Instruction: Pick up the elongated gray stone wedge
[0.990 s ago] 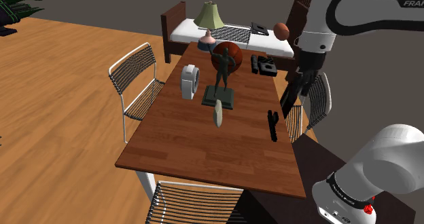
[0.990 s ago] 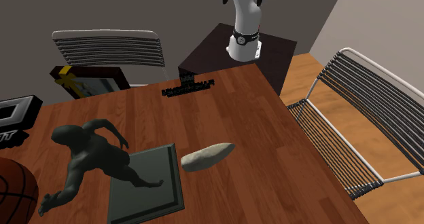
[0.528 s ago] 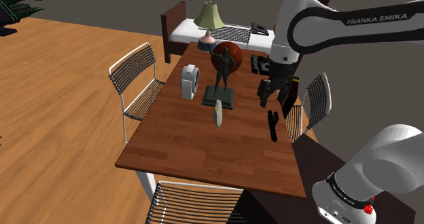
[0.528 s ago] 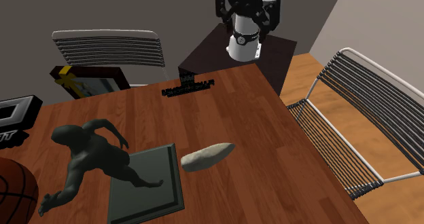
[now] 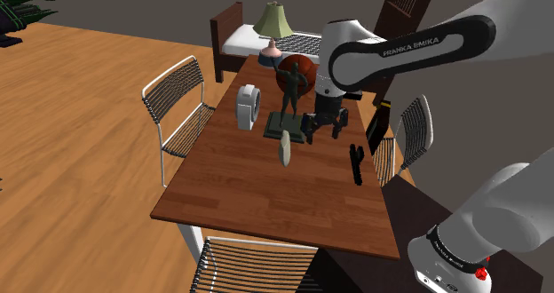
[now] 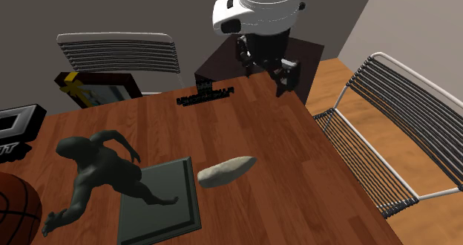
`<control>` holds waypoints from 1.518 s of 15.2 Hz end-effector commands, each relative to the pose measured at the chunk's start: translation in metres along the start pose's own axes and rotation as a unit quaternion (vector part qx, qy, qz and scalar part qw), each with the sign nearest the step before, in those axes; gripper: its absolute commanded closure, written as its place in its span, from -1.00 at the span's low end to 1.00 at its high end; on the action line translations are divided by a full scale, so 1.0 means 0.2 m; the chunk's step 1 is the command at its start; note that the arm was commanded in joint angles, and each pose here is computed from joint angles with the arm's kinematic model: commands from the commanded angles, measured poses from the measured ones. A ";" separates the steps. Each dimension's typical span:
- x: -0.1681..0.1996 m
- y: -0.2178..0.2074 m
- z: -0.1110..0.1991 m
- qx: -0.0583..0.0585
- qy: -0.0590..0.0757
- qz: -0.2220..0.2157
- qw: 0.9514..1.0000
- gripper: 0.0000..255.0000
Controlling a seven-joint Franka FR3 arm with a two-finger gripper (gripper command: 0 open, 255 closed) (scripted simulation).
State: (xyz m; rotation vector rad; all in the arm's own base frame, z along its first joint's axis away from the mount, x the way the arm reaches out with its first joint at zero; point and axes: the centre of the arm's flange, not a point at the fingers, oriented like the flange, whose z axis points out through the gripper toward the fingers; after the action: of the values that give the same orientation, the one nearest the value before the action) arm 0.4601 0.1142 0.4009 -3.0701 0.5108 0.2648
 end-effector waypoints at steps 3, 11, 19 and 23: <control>0.21 -0.12 0.11 -0.009 0.009 0.047 0.999 -1.00; 0.64 -0.30 0.35 -0.028 0.024 0.138 0.990 -1.00; 0.81 -0.34 0.55 -0.034 0.030 0.168 0.985 -1.00; 0.82 -0.34 0.62 -0.034 0.030 0.168 0.985 -1.00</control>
State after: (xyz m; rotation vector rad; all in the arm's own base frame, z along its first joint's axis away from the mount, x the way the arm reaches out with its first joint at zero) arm 0.6147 0.1319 0.2525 -3.0486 1.0440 0.1993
